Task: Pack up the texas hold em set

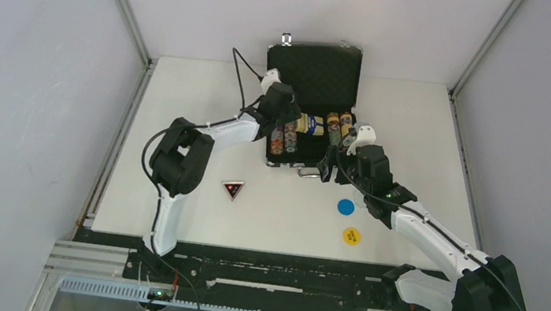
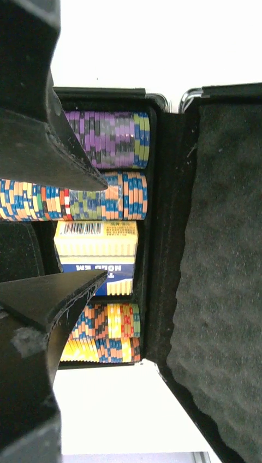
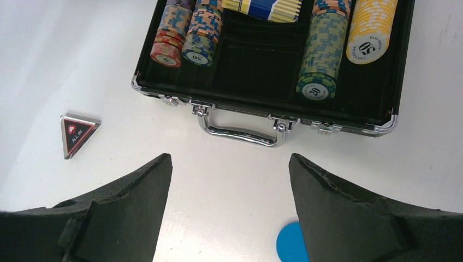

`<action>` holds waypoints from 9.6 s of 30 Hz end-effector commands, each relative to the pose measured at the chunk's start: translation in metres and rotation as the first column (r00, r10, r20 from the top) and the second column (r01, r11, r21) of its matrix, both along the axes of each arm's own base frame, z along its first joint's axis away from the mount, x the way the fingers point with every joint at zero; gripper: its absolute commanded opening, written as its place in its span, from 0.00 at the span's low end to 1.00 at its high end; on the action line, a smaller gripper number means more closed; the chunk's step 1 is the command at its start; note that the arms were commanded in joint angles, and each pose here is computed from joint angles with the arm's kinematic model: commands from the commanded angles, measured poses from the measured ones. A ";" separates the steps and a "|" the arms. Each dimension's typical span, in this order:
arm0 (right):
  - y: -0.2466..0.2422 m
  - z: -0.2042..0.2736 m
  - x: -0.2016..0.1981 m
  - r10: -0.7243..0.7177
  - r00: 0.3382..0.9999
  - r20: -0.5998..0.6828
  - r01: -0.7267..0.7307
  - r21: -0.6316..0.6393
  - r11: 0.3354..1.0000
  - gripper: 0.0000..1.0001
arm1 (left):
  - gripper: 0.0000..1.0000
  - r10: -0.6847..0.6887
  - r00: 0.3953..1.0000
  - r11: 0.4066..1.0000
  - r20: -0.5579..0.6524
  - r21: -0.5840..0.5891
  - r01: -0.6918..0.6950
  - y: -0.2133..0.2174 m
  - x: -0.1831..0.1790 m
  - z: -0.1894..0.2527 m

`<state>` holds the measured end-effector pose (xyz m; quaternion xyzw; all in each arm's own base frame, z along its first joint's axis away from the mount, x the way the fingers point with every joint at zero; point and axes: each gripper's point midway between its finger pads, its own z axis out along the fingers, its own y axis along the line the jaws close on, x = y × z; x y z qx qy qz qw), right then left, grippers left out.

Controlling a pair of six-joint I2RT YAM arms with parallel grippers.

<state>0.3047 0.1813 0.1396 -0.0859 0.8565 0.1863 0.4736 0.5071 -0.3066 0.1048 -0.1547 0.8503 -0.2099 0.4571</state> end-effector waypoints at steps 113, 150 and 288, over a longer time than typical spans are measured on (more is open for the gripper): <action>-0.061 0.012 0.031 -0.514 0.857 -0.037 0.512 -0.037 0.858 1.00 | 0.97 0.078 0.996 0.993 0.049 0.089 -0.082 0.163 -0.195 0.030; -0.106 -0.122 -0.026 -0.616 0.673 -0.409 0.589 -0.207 0.781 0.83 | 0.92 0.021 0.999 0.999 0.050 0.039 -0.023 0.152 -0.201 0.022; 0.015 -0.043 0.013 -0.290 0.924 -0.247 0.223 -0.266 0.938 0.94 | 0.91 -0.009 1.000 1.000 -0.022 -0.008 0.009 0.139 -0.203 0.014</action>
